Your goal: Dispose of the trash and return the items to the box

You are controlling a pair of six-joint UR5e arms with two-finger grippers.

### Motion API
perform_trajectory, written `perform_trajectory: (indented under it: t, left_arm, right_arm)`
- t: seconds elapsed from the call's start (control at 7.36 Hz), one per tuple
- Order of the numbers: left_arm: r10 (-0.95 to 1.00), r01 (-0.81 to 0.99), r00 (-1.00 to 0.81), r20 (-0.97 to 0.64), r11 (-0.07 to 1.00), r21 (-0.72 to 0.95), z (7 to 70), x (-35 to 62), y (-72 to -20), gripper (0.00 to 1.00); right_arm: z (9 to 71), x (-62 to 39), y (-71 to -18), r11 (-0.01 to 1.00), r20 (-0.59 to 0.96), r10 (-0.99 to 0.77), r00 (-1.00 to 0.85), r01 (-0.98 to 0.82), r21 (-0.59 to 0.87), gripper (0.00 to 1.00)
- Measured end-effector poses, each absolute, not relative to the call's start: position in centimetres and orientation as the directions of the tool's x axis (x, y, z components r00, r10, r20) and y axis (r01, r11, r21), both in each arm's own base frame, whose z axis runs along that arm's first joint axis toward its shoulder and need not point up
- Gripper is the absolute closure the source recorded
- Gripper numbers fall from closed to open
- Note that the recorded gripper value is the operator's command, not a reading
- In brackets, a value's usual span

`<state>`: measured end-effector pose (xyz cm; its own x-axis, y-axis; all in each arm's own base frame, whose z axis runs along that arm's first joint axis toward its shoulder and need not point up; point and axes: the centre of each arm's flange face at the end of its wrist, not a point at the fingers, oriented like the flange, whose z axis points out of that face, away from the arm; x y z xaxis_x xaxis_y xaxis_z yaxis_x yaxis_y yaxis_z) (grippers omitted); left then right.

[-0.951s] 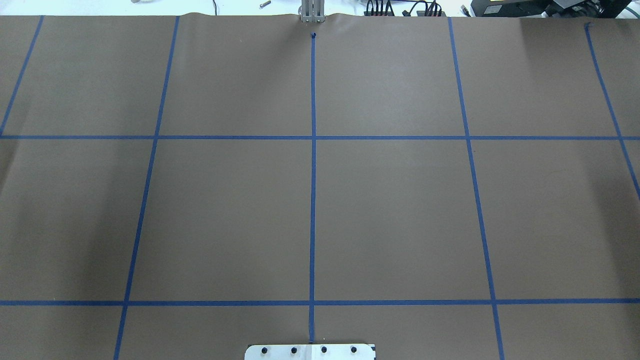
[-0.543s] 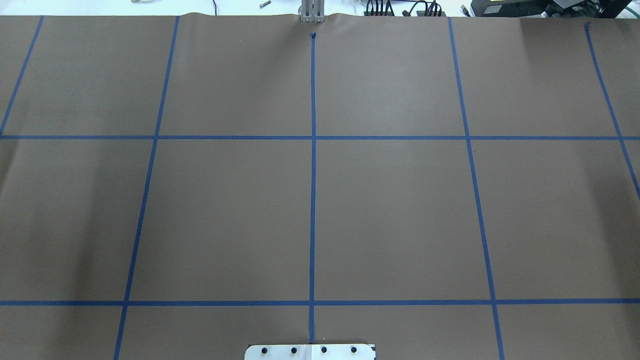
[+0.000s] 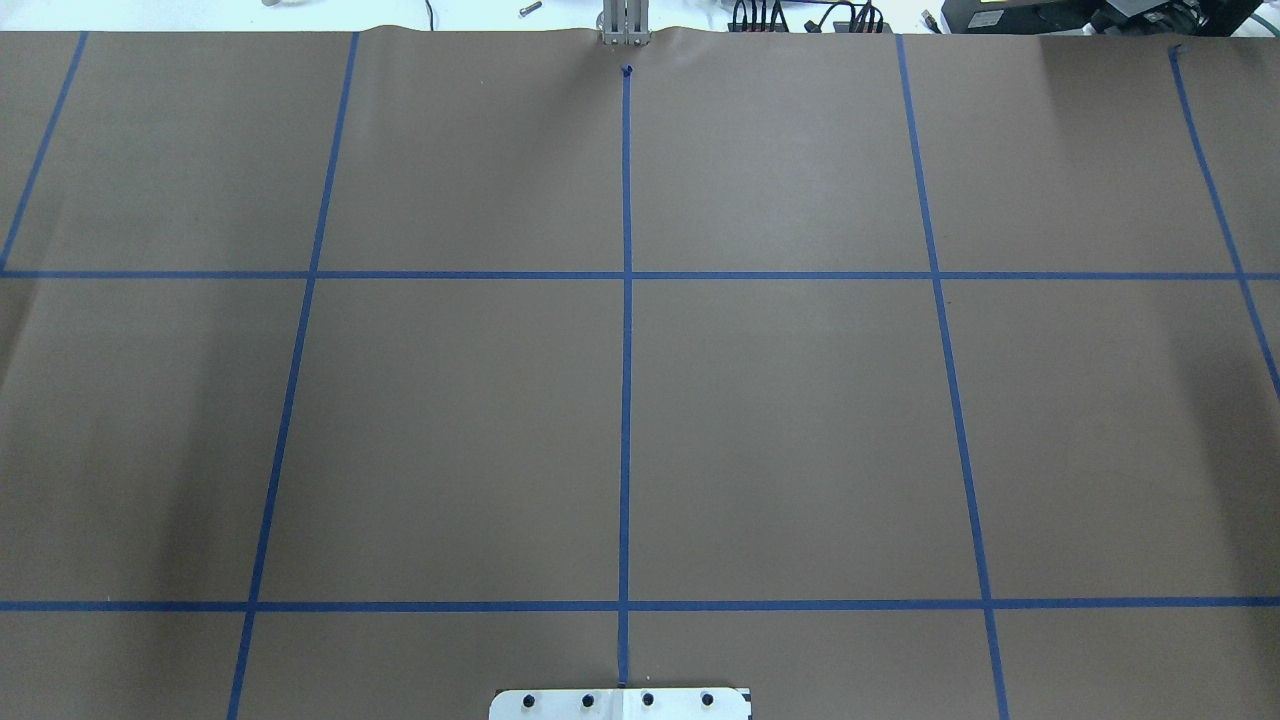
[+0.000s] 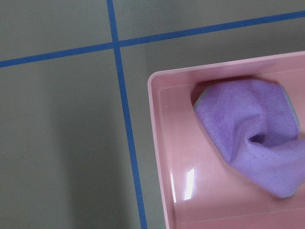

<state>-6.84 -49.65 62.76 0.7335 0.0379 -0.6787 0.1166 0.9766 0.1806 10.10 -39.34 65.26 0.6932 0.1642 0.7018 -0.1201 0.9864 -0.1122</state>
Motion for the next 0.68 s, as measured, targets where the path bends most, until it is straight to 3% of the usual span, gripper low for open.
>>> perform_trajectory:
  t: [0.68]
  left_arm:
    - [0.01, 0.11, 0.769, -0.639, 0.983, 0.147, 61.92, -6.71, -48.59, 0.01]
  right_arm:
    - [65.23, 10.06, -39.32, 0.986, 0.704, 0.164, 0.691, -0.12, -0.112, 0.0]
